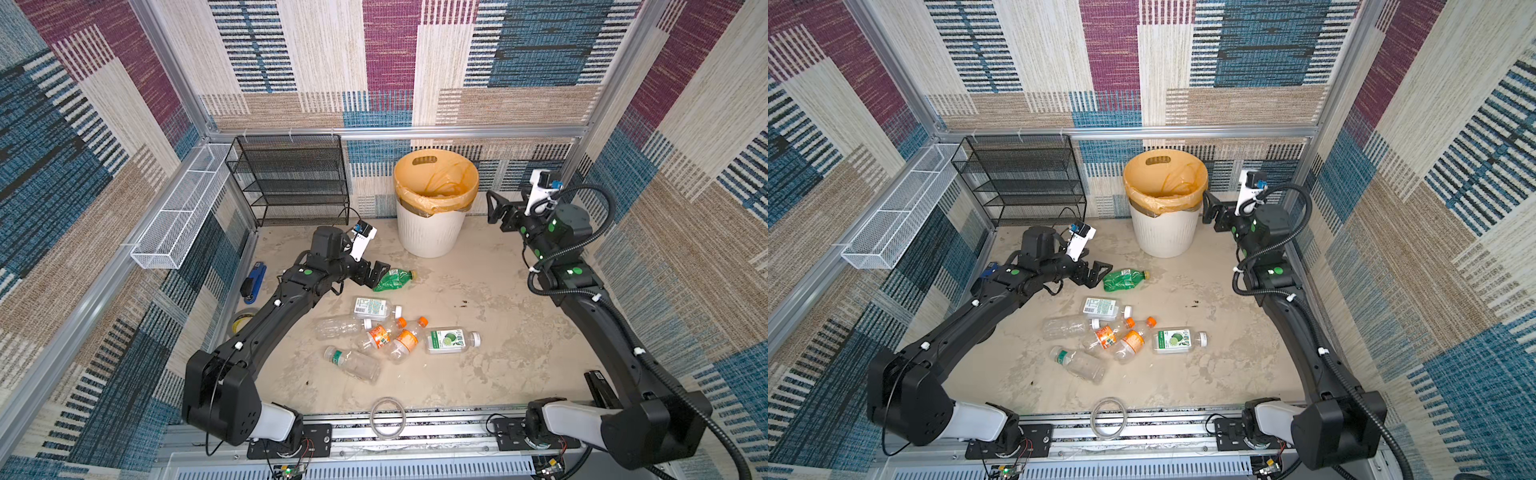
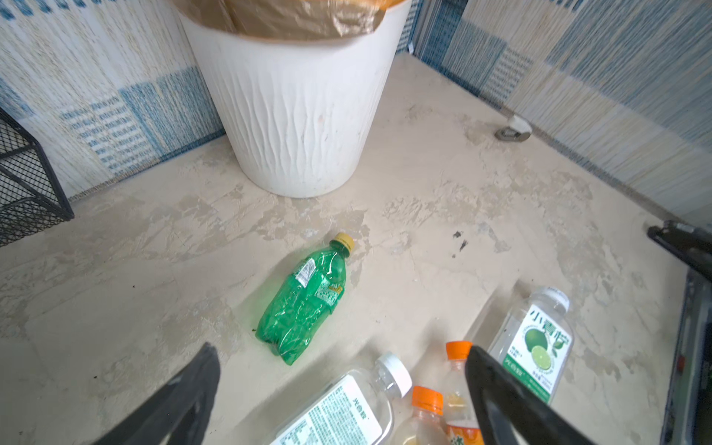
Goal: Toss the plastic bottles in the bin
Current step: 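Withdraw right gripper while left gripper reaches green yellow-cap bottle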
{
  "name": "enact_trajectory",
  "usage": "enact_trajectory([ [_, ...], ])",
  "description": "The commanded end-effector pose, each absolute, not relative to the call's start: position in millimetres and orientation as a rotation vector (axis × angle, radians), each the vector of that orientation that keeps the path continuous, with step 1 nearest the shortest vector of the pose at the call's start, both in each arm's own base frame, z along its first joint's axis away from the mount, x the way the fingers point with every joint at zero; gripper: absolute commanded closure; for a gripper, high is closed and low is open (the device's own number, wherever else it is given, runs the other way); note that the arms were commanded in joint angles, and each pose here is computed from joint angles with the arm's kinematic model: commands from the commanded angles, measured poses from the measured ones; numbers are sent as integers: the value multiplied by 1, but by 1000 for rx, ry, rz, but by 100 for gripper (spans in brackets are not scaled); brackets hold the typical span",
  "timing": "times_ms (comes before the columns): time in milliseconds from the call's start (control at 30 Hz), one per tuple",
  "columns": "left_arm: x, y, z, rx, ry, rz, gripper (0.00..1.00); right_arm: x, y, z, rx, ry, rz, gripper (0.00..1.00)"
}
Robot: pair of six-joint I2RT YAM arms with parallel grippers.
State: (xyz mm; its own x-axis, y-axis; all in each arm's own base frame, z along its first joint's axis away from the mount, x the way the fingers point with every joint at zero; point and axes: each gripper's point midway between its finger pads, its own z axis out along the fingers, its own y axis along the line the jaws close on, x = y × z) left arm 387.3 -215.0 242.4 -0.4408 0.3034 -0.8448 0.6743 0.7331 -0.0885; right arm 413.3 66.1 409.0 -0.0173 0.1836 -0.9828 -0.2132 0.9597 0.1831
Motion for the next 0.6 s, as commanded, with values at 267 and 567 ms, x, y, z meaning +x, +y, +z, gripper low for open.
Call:
enact_trajectory([
  [267, 422, -233, 164, 1114, 2185, -287, 0, 376, 29, 313, 111, 1694, 328, 1],
  [567, 434, -252, 107, 1337, 2176, -76, 0, 369, 32, 305, 106, 1683, 361, 1],
])
